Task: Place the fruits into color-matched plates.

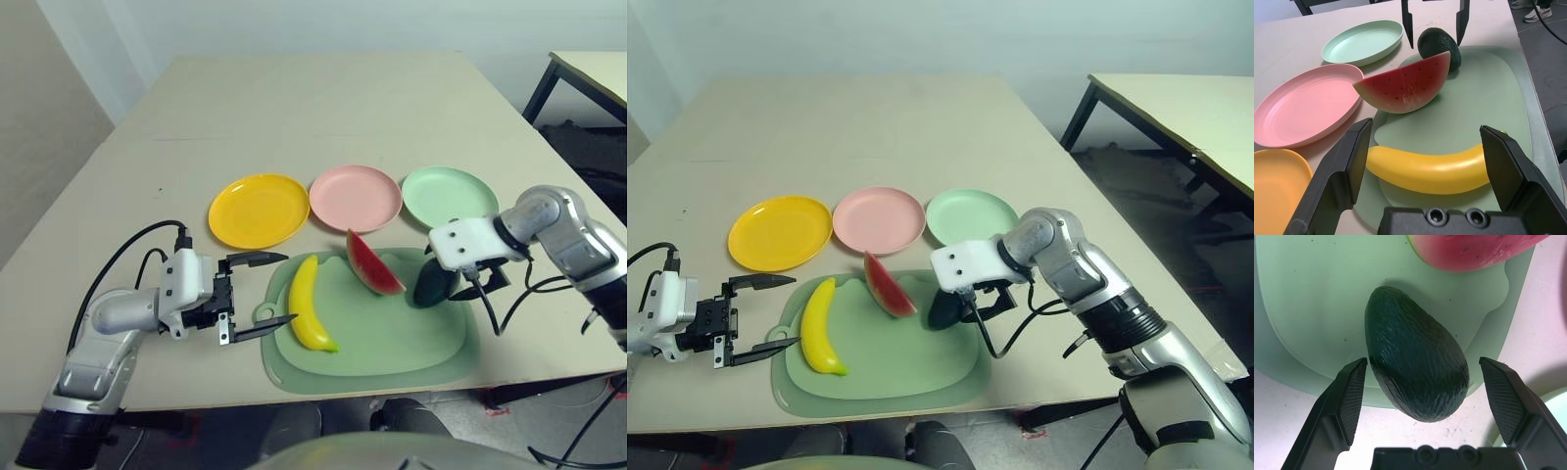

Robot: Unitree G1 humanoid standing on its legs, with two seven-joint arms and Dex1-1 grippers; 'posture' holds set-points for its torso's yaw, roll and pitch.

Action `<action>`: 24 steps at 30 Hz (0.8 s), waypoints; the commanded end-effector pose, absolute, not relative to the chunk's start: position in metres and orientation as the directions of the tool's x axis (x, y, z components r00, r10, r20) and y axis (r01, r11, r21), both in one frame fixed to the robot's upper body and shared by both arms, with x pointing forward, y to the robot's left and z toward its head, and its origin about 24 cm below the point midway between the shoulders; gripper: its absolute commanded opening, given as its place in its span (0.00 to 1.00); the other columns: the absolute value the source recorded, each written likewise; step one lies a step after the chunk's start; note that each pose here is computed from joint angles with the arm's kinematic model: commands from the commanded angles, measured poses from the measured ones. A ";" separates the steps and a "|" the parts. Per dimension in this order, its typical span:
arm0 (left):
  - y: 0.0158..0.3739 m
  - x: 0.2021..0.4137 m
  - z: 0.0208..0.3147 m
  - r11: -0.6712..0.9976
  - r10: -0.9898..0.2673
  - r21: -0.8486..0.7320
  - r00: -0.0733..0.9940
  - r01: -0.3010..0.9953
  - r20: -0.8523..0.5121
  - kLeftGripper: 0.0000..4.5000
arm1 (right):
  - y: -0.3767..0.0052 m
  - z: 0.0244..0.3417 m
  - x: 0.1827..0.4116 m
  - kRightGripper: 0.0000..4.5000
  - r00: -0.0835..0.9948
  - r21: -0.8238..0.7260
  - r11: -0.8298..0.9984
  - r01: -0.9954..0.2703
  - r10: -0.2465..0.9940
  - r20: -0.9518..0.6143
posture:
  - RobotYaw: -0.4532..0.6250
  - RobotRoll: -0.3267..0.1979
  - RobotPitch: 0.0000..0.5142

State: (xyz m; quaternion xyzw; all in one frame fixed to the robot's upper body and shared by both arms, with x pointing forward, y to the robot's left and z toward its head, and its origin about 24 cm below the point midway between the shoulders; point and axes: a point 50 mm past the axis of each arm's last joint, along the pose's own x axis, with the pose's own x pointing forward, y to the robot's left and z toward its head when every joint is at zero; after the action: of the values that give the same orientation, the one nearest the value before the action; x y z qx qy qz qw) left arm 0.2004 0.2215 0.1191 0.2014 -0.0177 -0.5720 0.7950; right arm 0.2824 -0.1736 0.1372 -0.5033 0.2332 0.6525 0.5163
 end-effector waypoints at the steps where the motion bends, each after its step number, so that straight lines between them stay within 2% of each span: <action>1: 0.220 0.199 0.120 0.254 -0.917 0.340 0.337 0.905 -0.214 0.99 | -0.172 0.131 0.281 1.00 0.015 -0.186 -0.358 -0.915 0.431 -0.902 | 0.54 0.62 0.00; 8: 0.222 0.199 0.119 0.255 -0.914 0.341 0.341 0.905 -0.221 0.99 | -0.173 0.129 0.280 1.00 0.012 -0.161 -0.325 -0.932 0.418 -0.908 | 0.54 0.62 0.00; 11: 0.222 0.199 0.119 0.256 -0.913 0.341 0.342 0.904 -0.222 1.00 | -0.173 0.129 0.280 0.90 0.010 -0.156 -0.320 -0.934 0.415 -0.910 | 0.54 0.62 0.00; 13: 0.222 0.199 0.119 0.256 -0.913 0.342 0.343 0.904 -0.221 1.00 | -0.173 0.129 0.280 0.77 0.008 -0.152 -0.317 -0.936 0.413 -0.911 | 0.54 0.62 0.00; 22: 0.222 0.199 0.119 0.256 -0.913 0.343 0.343 0.904 -0.221 1.00 | -0.172 0.130 0.278 0.02 -0.008 -0.133 -0.310 -0.941 0.415 -0.910 | 0.54 0.62 0.00; 24: 0.222 0.199 0.118 0.256 -0.913 0.343 0.343 0.904 -0.221 1.00 | -0.172 0.130 0.277 0.01 -0.010 -0.132 -0.312 -0.941 0.416 -0.910 | 0.54 0.62 0.00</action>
State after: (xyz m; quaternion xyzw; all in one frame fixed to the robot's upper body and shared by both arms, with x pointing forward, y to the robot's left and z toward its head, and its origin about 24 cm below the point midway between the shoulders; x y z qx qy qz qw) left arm 0.2000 0.2217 0.1186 0.2017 -0.0159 -0.5720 0.7949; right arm 0.2801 -0.1737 0.1319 -0.4778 0.2729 0.6494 0.5250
